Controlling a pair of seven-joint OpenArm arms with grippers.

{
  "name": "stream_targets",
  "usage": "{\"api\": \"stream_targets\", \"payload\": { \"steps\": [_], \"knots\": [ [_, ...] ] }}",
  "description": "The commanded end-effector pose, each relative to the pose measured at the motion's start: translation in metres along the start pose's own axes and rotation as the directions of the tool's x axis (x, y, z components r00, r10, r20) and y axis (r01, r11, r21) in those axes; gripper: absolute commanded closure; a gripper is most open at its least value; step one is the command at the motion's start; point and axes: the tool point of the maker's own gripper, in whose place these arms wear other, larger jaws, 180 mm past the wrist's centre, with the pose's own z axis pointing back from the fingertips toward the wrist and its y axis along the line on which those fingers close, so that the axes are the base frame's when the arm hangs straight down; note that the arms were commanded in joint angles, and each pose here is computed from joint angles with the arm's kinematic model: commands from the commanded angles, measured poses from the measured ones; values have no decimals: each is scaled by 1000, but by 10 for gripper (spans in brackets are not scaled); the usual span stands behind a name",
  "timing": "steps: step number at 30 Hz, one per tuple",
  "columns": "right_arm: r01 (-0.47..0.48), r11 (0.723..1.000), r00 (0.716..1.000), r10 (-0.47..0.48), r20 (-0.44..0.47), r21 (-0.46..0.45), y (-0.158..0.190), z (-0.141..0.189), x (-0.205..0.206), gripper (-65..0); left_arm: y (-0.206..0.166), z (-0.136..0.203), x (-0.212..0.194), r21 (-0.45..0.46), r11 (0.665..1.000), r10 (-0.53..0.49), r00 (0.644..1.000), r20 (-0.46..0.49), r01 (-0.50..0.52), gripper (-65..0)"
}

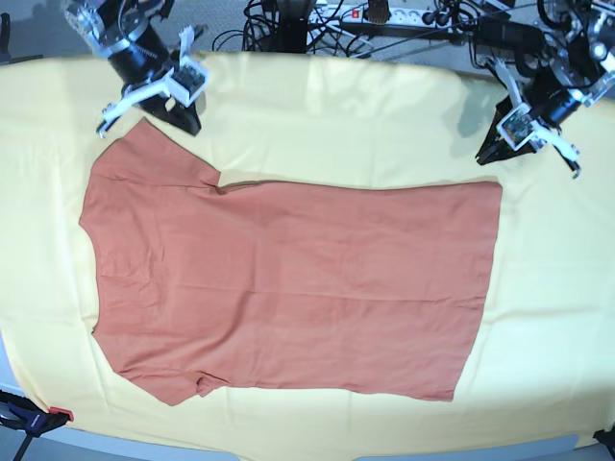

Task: Fold the T-shirt properly
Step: 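Move both grippers down toward the shirt's collar-side corners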

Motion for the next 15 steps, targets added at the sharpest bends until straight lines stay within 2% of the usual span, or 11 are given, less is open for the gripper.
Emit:
{"api": "stream_targets", "payload": {
  "steps": [1, 2, 3, 6, 8, 11, 15],
  "knots": [
    [-11, 1000, 1000, 11, 11, -17, -5, -2, -1, 0, 7, -2, 6, -13, 999, -37, 999, 39, 37, 0],
    [-11, 1000, 1000, 11, 1, -17, -6, -7, -7, 0, 7, -7, 2, -40, 997, -69, 997, 40, 71, 0],
    [-11, 1000, 1000, 11, -14, -14, -6, -11, -13, -18, 8, -11, -3, -61, 992, -109, 993, 37, 111, -38],
    [-9, 1000, 999, 9, -47, -7, -5, -18, -27, -160, 20, -23, -18, -97, 962, -255, 967, 1, 254, -215],
    [-9, 1000, 999, 9, -51, -1, -3, -18, -28, -229, 31, -30, -24, -103, 945, -314, 949, -18, 311, -303],
    [-10, 1000, 999, 10, -52, 2, -3, -18, -29, -242, 47, -39, -31, -113, 929, -358, 933, -42, 352, -315],
    [-10, 1000, 999, 10, -53, 1, -3, -18, -29, -242, 61, -51, -42, -126, 926, -366, 928, -70, 355, -314]
  ]
}}
